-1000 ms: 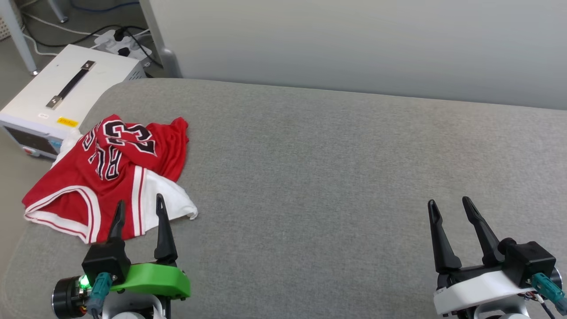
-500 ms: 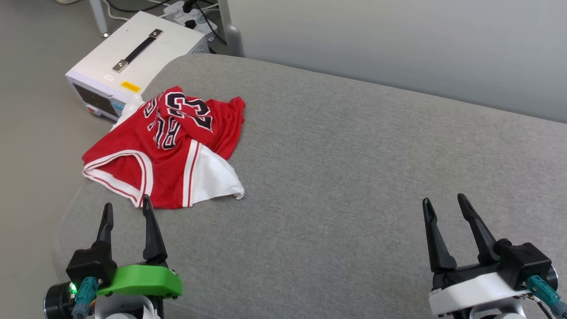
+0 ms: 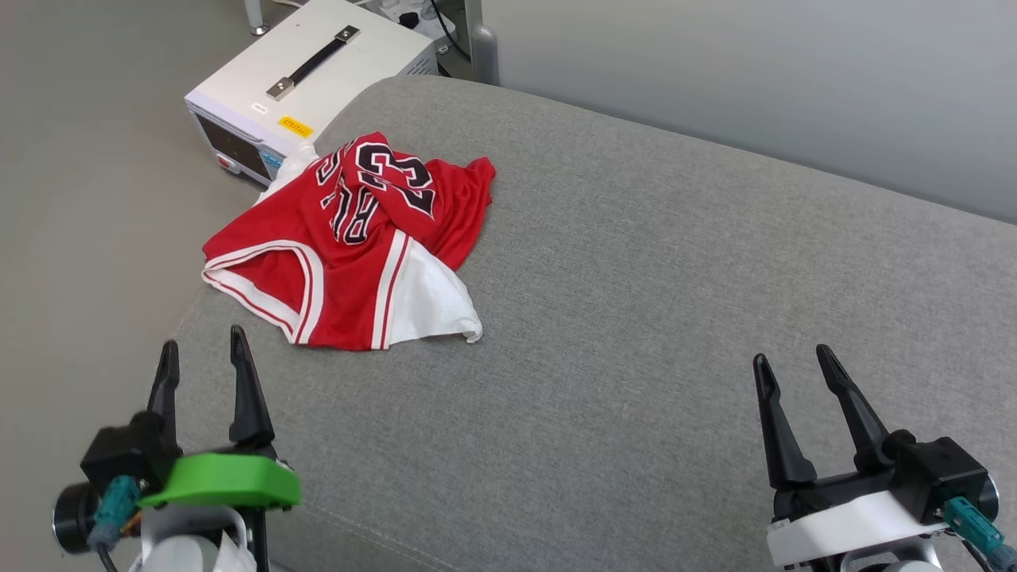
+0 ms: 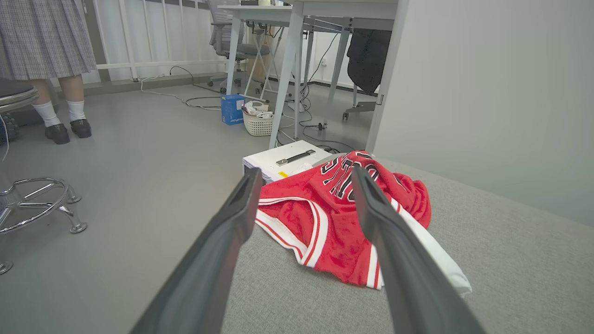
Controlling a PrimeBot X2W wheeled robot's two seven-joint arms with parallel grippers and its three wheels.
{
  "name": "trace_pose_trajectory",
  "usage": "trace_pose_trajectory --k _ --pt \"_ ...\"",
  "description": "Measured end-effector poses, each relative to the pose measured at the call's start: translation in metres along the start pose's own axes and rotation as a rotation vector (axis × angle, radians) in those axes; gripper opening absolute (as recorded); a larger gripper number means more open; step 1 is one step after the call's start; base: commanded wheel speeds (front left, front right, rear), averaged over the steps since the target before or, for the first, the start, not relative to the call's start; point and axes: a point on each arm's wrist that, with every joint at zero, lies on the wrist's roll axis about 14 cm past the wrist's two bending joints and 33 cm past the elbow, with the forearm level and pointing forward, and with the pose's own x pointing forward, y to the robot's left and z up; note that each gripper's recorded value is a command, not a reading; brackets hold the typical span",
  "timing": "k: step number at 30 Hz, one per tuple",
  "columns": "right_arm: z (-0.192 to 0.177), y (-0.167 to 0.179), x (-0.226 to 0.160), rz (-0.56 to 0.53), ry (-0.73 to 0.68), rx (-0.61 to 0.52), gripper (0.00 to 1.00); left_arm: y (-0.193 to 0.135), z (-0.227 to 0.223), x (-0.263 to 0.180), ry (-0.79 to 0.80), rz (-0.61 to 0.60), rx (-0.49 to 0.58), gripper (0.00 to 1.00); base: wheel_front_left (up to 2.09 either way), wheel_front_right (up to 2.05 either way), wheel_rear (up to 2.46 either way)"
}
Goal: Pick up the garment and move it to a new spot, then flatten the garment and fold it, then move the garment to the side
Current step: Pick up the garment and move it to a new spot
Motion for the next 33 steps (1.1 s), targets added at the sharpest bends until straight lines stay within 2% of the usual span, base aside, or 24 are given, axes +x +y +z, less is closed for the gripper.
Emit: trace_pose_trajectory --k 3,9,12,17,22,29,33 --pt "-0.002 -0.007 0.000 -0.008 0.004 -0.008 1.00 -0.008 0.012 0.023 -0.042 -0.053 0.004 1.00 0.00 0.00 0.00" --pt "-0.002 -0.024 0.005 -0.026 -0.003 -0.026 1.00 -0.025 0.036 0.085 -0.099 -0.178 0.095 1.00 0.00 0.00 0.00" --pt "-0.004 -0.033 0.007 -0.035 -0.001 -0.033 1.00 -0.034 0.039 0.115 -0.054 -0.219 0.124 1.00 0.00 0.00 0.00" --pt "-0.007 -0.050 0.009 -0.059 0.001 -0.052 1.00 -0.067 0.017 0.154 0.200 -0.335 0.168 1.00 0.00 0.00 0.00" --pt "-0.011 -0.064 0.011 -0.080 0.005 -0.063 1.00 -0.084 -0.023 0.165 0.525 -0.412 0.187 1.00 0.00 0.00 0.00" --pt "-0.022 -0.083 0.011 -0.104 0.028 -0.077 1.00 -0.079 -0.094 0.144 0.966 -0.437 0.241 1.00 0.00 0.00 0.00" --pt "-0.030 -0.098 0.010 -0.128 0.046 -0.090 1.00 -0.081 -0.130 0.128 1.136 -0.445 0.230 1.00 0.00 0.00 0.00"
